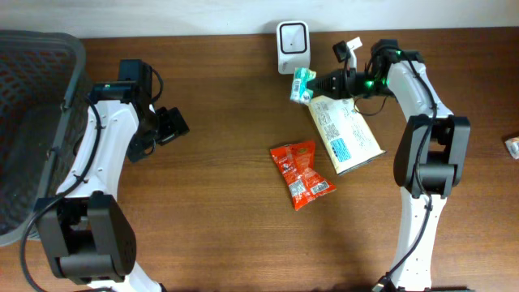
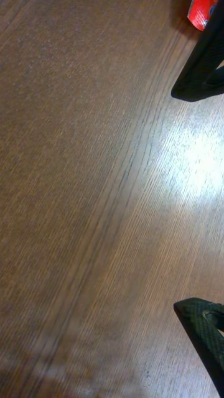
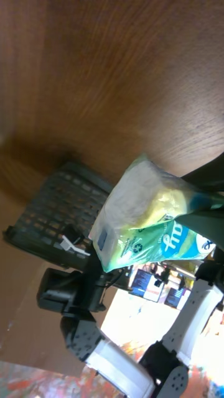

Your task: Scan the item barcode

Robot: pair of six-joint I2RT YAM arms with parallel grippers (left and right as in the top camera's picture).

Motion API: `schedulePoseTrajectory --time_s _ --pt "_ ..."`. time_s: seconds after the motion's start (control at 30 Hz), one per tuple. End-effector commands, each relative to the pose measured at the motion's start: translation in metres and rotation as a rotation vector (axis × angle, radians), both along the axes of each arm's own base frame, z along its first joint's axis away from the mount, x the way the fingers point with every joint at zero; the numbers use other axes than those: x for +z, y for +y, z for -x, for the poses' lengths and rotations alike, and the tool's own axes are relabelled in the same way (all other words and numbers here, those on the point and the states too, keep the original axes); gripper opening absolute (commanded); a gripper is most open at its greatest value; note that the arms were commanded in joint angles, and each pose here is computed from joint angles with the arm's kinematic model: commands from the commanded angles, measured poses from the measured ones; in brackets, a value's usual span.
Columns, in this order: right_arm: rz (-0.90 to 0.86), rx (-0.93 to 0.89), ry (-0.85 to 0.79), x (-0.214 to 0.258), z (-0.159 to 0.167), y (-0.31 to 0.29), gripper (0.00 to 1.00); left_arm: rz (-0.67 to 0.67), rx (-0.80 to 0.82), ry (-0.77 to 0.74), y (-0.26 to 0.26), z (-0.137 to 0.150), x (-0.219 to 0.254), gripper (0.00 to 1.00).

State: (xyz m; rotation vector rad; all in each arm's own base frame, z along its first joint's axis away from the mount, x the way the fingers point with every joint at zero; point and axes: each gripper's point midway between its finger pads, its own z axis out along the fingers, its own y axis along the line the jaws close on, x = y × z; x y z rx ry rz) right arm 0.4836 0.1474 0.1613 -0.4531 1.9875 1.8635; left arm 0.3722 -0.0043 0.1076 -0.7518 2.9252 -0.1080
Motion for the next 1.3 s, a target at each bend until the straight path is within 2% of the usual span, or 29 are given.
schedulePoseTrajectory --time_s 0.0,0.03,0.07,0.13,0.23,0.33,0.37,0.43,0.57,0.67,0.8,1.0,1.13,1.27 --pt "0.173 -0.059 0.177 0.003 -0.02 0.0 0.04 -0.013 0.007 0.014 0.002 0.0 -0.005 0.99" --pt "0.346 -0.14 0.258 -0.013 -0.03 -0.006 0.04 -0.013 0.007 0.014 0.002 0.0 -0.005 0.99" --pt "0.608 -0.293 0.317 -0.026 -0.045 -0.02 0.04 -0.013 0.007 0.014 0.002 0.0 -0.005 0.99" --pt "0.955 -0.547 0.237 -0.009 -0.067 -0.041 0.04 -0.013 0.007 0.014 0.002 0.0 -0.005 0.99" --pt "1.27 -0.843 0.025 0.032 -0.089 -0.059 0.04 -0.013 0.007 0.014 0.002 0.0 -0.005 0.99" --pt "1.556 -0.976 -0.213 0.049 -0.101 -0.061 0.04 -0.013 0.007 0.014 0.002 0.0 -0.005 0.99" --pt "1.595 -0.974 -0.287 0.053 -0.107 -0.054 0.04 -0.013 0.007 0.014 0.002 0.0 -0.005 0.99" --pt "1.607 -0.919 -0.445 0.058 -0.122 -0.028 0.04 -0.013 0.007 0.014 0.002 0.0 -0.005 0.99" --pt "1.527 -0.988 -0.532 0.053 -0.151 -0.006 0.04 -0.013 0.007 0.014 0.002 0.0 -0.005 0.99" --pt "1.522 -0.99 -0.534 0.039 -0.157 -0.003 0.04 -0.013 0.007 0.014 0.002 0.0 -0.005 0.99" --pt "1.5 -0.902 -0.52 0.024 -0.152 0.009 0.04 -0.013 0.007 0.014 0.002 0.0 -0.005 0.99" --pt "1.539 -0.866 -0.494 0.007 -0.147 0.006 0.04 -0.013 0.007 0.014 0.002 0.0 -0.005 0.99" --pt "1.66 -1.043 -0.472 0.033 -0.144 -0.032 0.04 -0.013 0.007 0.014 0.002 0.0 -0.005 0.99" --pt "1.636 -1.251 -0.338 0.077 -0.131 -0.1 0.04 -0.013 0.007 0.014 0.002 0.0 -0.005 0.99"
